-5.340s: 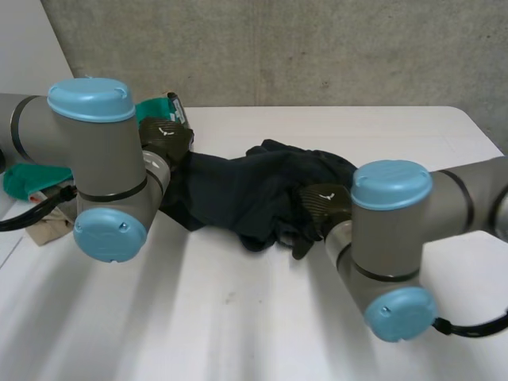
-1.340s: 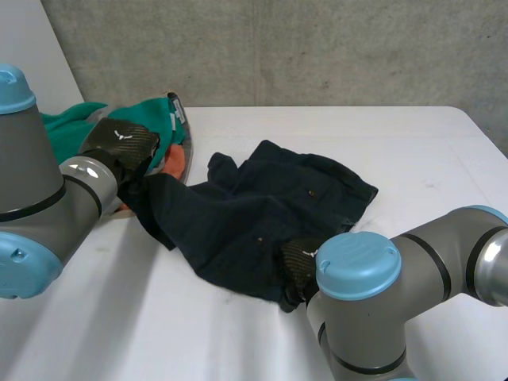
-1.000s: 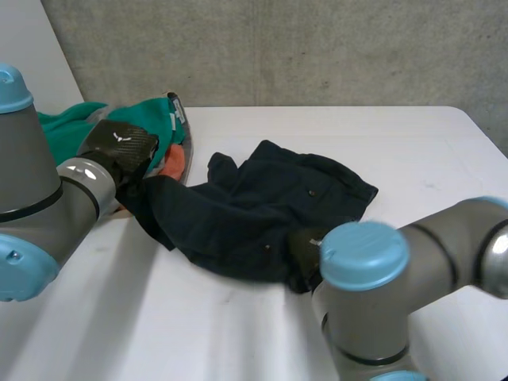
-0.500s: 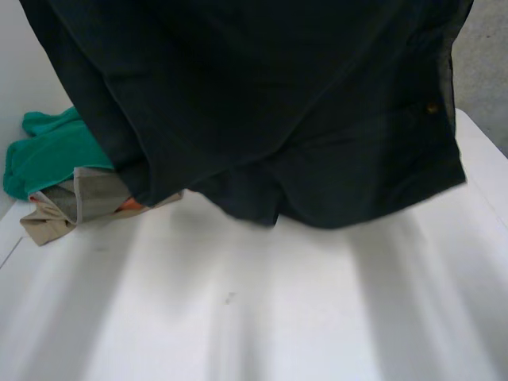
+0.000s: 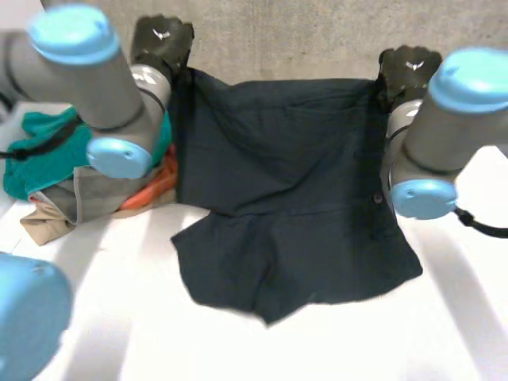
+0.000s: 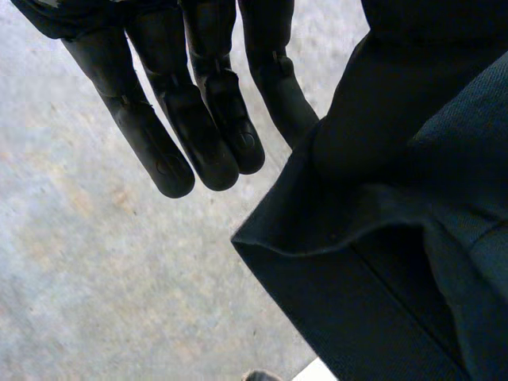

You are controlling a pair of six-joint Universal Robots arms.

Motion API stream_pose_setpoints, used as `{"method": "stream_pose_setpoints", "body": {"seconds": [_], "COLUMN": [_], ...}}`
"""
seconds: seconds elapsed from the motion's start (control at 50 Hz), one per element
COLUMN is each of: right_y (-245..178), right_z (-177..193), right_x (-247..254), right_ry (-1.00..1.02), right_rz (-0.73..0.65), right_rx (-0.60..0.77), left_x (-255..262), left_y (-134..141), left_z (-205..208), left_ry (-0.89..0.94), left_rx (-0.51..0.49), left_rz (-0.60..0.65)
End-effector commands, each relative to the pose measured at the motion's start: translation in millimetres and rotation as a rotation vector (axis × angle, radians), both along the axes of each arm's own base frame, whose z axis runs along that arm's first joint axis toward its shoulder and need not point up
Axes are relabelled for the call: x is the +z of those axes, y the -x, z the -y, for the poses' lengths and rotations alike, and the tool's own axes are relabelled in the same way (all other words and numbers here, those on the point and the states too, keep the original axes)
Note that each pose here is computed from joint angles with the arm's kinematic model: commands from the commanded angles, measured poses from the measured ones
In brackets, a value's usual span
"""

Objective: Fold the laundry.

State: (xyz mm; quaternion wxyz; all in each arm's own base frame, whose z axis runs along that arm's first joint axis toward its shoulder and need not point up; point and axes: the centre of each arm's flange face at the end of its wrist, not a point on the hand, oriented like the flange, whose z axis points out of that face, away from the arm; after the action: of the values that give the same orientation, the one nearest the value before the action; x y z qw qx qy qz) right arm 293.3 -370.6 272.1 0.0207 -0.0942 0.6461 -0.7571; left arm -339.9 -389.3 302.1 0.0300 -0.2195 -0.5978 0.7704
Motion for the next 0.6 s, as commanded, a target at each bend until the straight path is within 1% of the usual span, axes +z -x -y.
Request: {"method": "stream_pose_setpoints", "body": {"seconds": [0.02, 0.1, 0.12, 0.18, 0.24, 0.3, 0.32, 0.34, 0.4, 0.42, 0.46, 0.48, 0.54, 0.56, 0.6], "right_y": [-19, -25, -27, -29, -22, -13, -12, -7, -3, 0, 5, 11, 22, 31, 40], "right_z": [37, 52, 59, 66, 74, 75, 74, 70, 61, 54, 45, 37, 26, 20, 14], "right_x": [-55, -74, -78, -85, -78, -60, -53, -38, -25, -16, -9, -4, 2, 4, 5], "right_ry": [0.131, 0.213, 0.249, 0.247, 0.231, 0.197, 0.189, 0.165, 0.111, 0.078, 0.045, 0.011, -0.029, -0.055, -0.08], "right_rz": [-0.033, -0.069, -0.068, -0.078, -0.087, -0.08, -0.078, -0.085, -0.123, -0.157, -0.194, -0.227, -0.278, -0.309, -0.336], "right_rx": [-0.043, -0.065, -0.069, -0.069, -0.069, -0.042, -0.029, 0.012, 0.104, 0.168, 0.228, 0.267, 0.307, 0.32, 0.326], "left_x": [-42, -62, -67, -74, -69, -50, -44, -31, -12, -6, -2, 0, 2, 1, 0], "left_y": [13, 15, 17, 24, 25, 19, 18, 14, 10, 7, 4, 1, -5, -8, -11], "left_z": [33, 42, 42, 38, 35, 33, 31, 26, 13, 3, -9, -22, -43, -58, -75], "left_ry": [0.076, 0.085, 0.087, 0.08, 0.085, 0.09, 0.089, 0.084, 0.058, 0.02, -0.027, -0.08, -0.148, -0.196, -0.243], "left_rx": [0.018, 0.028, 0.017, -0.013, -0.014, 0.015, 0.023, 0.044, 0.071, 0.082, 0.093, 0.092, 0.082, 0.063, 0.035], "left_rz": [-0.021, -0.021, -0.02, -0.007, -0.004, -0.015, -0.017, -0.019, -0.016, 0.001, 0.029, 0.054, 0.094, 0.12, 0.143]}}
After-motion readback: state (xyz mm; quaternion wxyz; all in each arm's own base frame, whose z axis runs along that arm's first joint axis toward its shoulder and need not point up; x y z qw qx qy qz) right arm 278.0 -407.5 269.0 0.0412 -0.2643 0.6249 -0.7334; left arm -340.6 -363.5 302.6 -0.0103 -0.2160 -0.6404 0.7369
